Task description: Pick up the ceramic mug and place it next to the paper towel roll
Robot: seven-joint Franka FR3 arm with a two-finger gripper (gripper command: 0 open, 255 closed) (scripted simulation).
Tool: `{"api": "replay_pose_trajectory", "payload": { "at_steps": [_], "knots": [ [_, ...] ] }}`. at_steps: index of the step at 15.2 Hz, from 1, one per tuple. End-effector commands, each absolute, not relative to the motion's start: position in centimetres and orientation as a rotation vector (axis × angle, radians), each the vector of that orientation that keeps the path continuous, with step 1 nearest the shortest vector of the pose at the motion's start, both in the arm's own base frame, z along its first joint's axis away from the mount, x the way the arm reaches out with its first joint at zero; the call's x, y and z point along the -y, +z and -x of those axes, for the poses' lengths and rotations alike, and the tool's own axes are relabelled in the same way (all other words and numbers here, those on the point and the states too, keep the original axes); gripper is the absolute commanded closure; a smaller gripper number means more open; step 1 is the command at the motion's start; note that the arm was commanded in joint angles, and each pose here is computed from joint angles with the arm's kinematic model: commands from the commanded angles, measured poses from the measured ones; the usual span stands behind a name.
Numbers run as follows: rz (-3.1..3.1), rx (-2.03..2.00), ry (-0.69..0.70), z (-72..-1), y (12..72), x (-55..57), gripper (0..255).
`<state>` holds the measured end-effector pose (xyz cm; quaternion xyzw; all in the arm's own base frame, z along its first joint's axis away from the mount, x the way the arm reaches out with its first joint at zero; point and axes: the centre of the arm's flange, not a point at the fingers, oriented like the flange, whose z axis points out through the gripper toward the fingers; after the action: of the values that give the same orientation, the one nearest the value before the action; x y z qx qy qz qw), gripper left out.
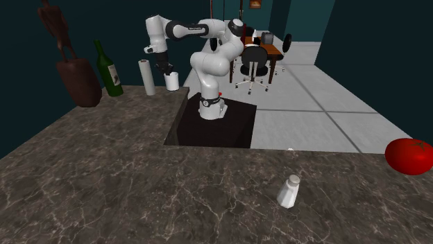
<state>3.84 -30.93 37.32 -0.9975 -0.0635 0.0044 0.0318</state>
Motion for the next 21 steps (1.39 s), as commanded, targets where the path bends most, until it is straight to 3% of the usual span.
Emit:
{"api": "replay_pose_trajectory", "payload": {
  "at_steps": [1,10,11,16,21],
  "knots": [
    [3.072,0.196,0.013,-3.8,36.2,31.0,255],
    [3.072,0.196,0.013,-3.8,35.9,31.0,255],
    [3.072,0.196,0.013,-3.8,35.9,31.0,0],
    [3.072,0.196,0.013,-3.8,35.9,31.0,0],
    [3.072,0.196,0.013,-3.9,40.9,31.3,0]
  ]
}}
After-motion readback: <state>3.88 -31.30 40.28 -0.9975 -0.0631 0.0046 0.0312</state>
